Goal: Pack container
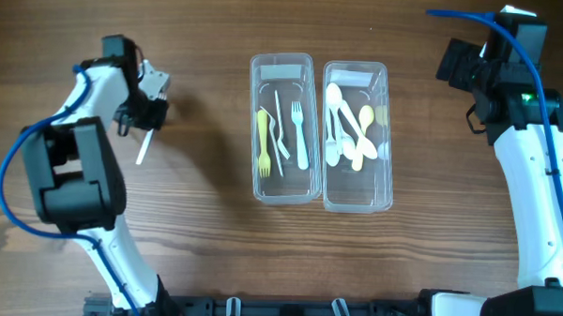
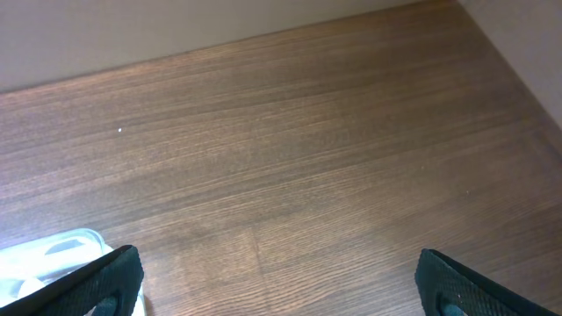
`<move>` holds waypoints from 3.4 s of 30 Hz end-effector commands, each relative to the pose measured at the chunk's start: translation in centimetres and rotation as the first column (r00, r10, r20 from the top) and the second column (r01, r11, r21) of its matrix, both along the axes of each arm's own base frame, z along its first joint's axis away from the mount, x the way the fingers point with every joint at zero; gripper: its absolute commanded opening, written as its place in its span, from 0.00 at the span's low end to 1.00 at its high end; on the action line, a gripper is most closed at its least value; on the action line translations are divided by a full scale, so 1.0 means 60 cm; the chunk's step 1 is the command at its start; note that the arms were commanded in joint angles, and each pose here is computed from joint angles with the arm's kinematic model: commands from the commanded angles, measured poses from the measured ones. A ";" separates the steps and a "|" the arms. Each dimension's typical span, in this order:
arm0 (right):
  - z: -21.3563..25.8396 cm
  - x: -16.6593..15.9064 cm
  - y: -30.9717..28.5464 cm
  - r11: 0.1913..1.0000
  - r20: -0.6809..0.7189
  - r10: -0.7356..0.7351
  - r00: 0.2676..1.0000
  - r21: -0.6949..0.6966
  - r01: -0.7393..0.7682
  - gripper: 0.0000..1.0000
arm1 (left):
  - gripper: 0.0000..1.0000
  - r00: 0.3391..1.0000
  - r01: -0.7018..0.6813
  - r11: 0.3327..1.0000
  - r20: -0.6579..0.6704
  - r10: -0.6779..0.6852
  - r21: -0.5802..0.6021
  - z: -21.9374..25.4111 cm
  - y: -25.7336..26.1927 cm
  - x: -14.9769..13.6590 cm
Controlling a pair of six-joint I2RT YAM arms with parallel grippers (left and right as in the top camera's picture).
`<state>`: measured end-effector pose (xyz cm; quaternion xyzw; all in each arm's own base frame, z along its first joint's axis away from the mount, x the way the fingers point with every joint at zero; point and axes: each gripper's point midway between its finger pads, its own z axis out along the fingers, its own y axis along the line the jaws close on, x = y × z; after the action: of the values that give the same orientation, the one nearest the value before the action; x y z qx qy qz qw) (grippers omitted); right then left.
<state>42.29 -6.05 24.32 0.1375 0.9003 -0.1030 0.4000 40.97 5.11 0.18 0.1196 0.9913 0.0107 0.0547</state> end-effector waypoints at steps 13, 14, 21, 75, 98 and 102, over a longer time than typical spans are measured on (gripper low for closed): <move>0.002 0.003 -0.002 1.000 -0.002 0.008 1.000 -0.015 -0.008 1.00 | 0.04 0.850 -0.120 0.926 0.445 0.282 -0.357 0.375 -0.233 0.124; 0.002 0.003 -0.002 1.000 -0.002 0.008 1.000 -0.015 -0.008 1.00 | 0.04 0.837 -0.124 0.914 0.454 0.306 -0.387 0.398 -0.245 0.117; 0.002 0.003 -0.002 1.000 -0.002 0.008 1.000 -0.015 -0.008 1.00 | 0.04 0.852 -0.108 0.876 0.410 0.326 -0.471 0.442 -0.326 0.059; 0.002 0.003 -0.002 1.000 -0.002 0.008 1.000 -0.015 -0.008 1.00 | 0.68 0.890 -0.424 0.906 0.192 0.413 0.016 0.252 -0.156 0.014; 0.002 0.003 -0.002 1.000 -0.002 0.008 1.000 -0.015 -0.008 1.00 | 0.97 0.701 -0.713 0.694 0.104 0.705 0.102 0.148 0.084 -0.054; 0.002 0.003 -0.002 1.000 -0.002 0.008 1.000 -0.015 -0.008 1.00 | 1.00 0.662 -0.750 0.654 0.114 0.741 0.099 0.116 0.118 -0.065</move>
<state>42.29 -6.05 24.32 0.1375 0.9003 -0.1030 0.4000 38.41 10.13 8.87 -0.2705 0.9549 0.0917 0.0811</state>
